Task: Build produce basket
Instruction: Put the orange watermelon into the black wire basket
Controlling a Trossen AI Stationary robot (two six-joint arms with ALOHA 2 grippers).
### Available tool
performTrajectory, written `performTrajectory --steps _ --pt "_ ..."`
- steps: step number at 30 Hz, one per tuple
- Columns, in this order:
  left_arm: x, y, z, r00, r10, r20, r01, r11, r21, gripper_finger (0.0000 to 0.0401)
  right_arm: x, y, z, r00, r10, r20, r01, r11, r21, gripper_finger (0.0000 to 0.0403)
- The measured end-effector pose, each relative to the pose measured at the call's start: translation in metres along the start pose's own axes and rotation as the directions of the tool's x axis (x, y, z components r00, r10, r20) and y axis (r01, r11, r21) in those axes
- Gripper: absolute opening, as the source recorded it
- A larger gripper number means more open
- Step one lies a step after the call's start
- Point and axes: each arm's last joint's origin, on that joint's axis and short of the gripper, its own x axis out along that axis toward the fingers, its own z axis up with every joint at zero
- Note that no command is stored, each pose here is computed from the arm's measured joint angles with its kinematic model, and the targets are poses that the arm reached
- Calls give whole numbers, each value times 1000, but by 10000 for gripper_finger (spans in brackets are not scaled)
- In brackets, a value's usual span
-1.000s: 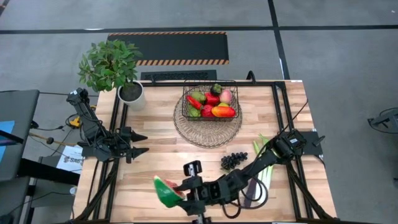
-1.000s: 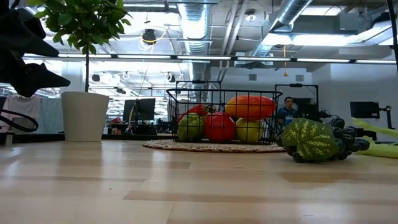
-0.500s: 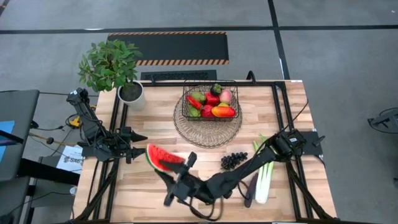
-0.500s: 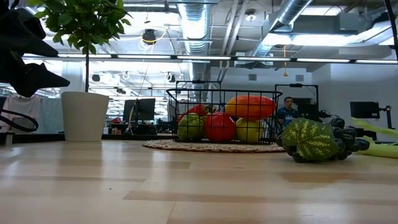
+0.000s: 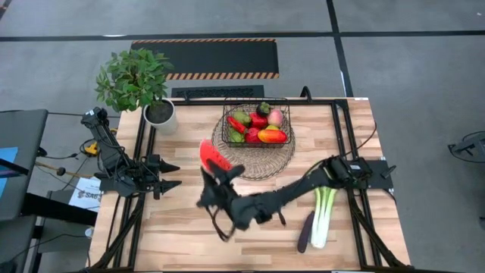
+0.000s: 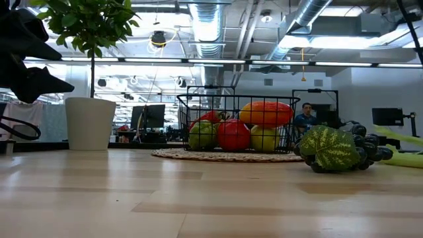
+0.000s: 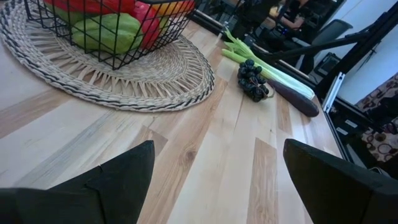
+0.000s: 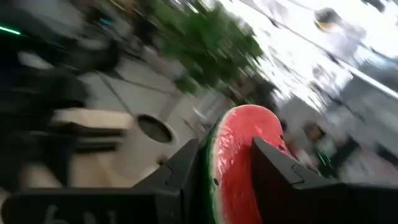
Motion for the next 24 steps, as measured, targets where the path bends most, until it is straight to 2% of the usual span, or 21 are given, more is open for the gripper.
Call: performTrajectory --steps 3,8,15,21,24 --pt "0 0 0 1000 0 0 0 1000 0 341 24 -7 -7 994 -81 -74 84 996 40 136" --pt "0 0 0 1000 0 0 0 1000 0 341 65 -20 -19 978 -162 -131 181 973 144 135" --pt "0 0 0 1000 0 0 0 1000 0 341 120 -44 -41 907 -326 -267 392 886 247 135" --pt "0 0 0 1000 0 -1 0 1000 1 341 145 -52 -55 883 -363 -297 445 850 283 136" --pt "0 0 0 1000 0 -1 0 1000 12 341 153 -53 -62 880 -367 -303 451 846 285 136"
